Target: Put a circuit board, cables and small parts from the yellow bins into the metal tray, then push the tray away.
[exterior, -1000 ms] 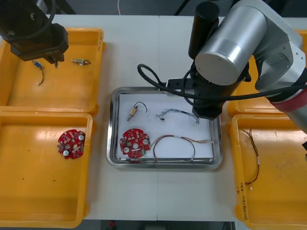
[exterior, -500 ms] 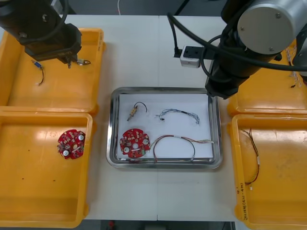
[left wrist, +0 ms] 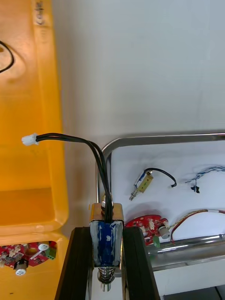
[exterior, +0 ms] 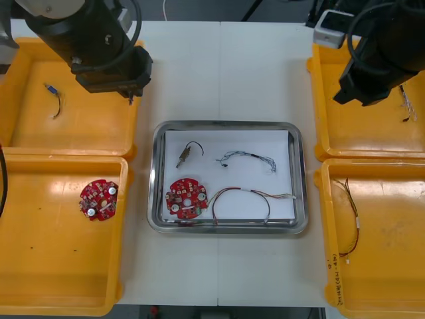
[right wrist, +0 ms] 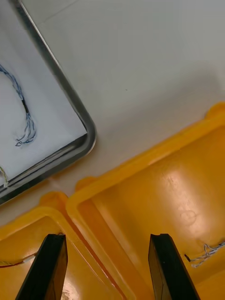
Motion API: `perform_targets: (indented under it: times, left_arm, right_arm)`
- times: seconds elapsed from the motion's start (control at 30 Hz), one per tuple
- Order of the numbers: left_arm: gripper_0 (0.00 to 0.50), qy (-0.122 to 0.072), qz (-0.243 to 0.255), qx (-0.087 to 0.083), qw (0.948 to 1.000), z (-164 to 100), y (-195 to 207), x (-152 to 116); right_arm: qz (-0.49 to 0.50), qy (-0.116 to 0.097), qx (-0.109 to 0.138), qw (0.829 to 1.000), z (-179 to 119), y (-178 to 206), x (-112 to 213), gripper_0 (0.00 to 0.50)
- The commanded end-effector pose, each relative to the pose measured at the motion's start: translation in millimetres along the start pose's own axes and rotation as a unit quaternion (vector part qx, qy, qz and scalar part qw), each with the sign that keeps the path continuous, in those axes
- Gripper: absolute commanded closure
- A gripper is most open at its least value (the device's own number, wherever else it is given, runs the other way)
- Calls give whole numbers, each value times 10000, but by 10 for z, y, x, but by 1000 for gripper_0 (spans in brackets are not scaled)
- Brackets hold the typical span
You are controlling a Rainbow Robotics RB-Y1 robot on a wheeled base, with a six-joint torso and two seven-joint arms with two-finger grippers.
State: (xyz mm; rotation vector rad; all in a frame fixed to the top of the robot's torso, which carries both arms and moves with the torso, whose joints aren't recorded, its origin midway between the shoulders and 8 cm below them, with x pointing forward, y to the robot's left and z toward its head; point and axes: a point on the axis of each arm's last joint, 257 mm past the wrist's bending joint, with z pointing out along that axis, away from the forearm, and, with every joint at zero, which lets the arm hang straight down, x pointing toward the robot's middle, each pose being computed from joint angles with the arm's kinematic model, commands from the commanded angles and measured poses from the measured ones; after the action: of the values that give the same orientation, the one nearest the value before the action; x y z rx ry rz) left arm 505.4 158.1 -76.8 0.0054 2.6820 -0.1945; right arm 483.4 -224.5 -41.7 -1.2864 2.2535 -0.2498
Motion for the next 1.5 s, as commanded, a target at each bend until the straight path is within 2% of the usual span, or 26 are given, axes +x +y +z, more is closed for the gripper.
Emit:
perform_targets:
  times: [0.03,0.2,0.33,0.43,0.57,0.7,0.83,1.0,1.17,1.27,1.5]
  left_arm:
    - [499,-247,629,243,9974,-117,-533,-89]
    - [500,-179,829,313,9959,2,-783,-23]
    - [499,-133,932,362,9949,113,-973,19]
    - [498,-104,1018,331,9942,227,-1055,68]
    - [498,-31,1090,351,9934,361,-1144,138]
    - [499,46,1217,288,9921,506,-1184,229]
    - [499,122,1311,218,9911,622,-1209,309]
    - [499,238,1294,154,9912,779,-1222,372]
    - [497,200,1400,-15,9899,922,-1209,415]
    - [500,267,1432,-85,9893,979,-1195,487]
    - [499,388,1466,-253,9881,1095,-1119,587]
  right_arm:
    - [796,-296,460,9953,-339,-393,318,0]
    - [1190,-369,530,9908,-434,-520,526,0]
    - [1549,-281,725,9849,-501,-662,779,0]
    - [1855,-252,862,9785,-553,-763,976,0]
    - [2267,-255,880,9696,-568,-800,1231,0]
    - [2773,-141,975,9557,-572,-827,1586,0]
    - [3321,-90,907,9388,-528,-728,1769,0]
    - [3729,-42,906,9234,-484,-563,1820,0]
    - [4349,-36,524,8989,-385,-336,1858,0]
    - [4593,14,421,8873,-353,-242,1909,0]
    - [4599,262,513,8861,-284,-40,2083,0]
